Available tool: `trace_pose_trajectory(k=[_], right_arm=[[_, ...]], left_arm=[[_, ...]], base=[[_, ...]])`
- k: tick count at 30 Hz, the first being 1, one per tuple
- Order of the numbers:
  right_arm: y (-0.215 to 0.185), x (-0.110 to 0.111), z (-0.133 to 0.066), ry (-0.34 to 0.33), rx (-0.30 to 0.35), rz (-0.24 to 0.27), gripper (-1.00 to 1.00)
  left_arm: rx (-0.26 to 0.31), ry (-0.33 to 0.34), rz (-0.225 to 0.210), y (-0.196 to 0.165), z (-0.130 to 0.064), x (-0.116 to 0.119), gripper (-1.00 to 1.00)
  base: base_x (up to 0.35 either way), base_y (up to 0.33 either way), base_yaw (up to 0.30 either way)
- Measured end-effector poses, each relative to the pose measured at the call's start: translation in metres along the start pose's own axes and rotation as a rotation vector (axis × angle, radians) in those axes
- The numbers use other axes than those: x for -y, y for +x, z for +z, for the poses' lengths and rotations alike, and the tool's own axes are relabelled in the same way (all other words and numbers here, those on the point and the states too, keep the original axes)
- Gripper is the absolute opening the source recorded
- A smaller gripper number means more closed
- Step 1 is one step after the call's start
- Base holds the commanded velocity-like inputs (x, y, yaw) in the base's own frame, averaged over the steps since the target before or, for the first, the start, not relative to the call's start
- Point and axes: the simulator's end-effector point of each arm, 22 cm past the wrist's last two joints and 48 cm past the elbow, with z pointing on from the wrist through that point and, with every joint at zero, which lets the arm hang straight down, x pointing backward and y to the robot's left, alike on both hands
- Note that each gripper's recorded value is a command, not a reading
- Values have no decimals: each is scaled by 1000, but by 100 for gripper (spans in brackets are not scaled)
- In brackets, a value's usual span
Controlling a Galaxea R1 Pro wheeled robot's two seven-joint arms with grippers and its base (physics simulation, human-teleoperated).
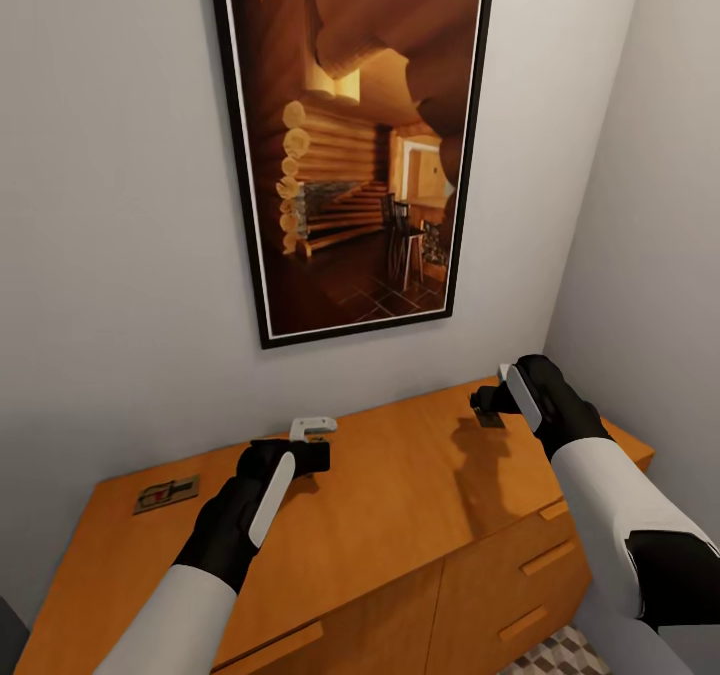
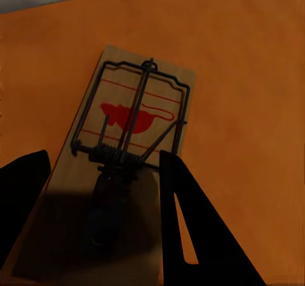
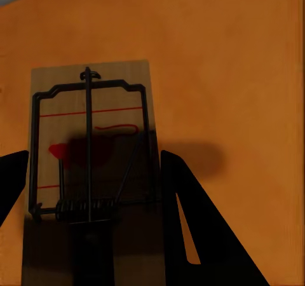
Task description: Take the four mousetraps from the cabinet in the bathroom and place them on the bathroom floor. Make sure all four end up on the same floor surface, and ensure that at least two of them are either under or directly next to the same bathroom sink.
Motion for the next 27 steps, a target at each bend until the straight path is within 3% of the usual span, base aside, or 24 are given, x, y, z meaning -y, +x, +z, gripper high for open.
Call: trace_pose_trajectory(k=[7,27], right_arm=[[-6,0,-8,1,-1,0,-100],[-22,1,-29,2,-3,-1,-100]], left_arm=[[-19,-15,10,0,-3,-2,-100],[-59,-10,19,-2,-16,7,-100]], base=[[-140,-108,0],[-261,-208,0]])
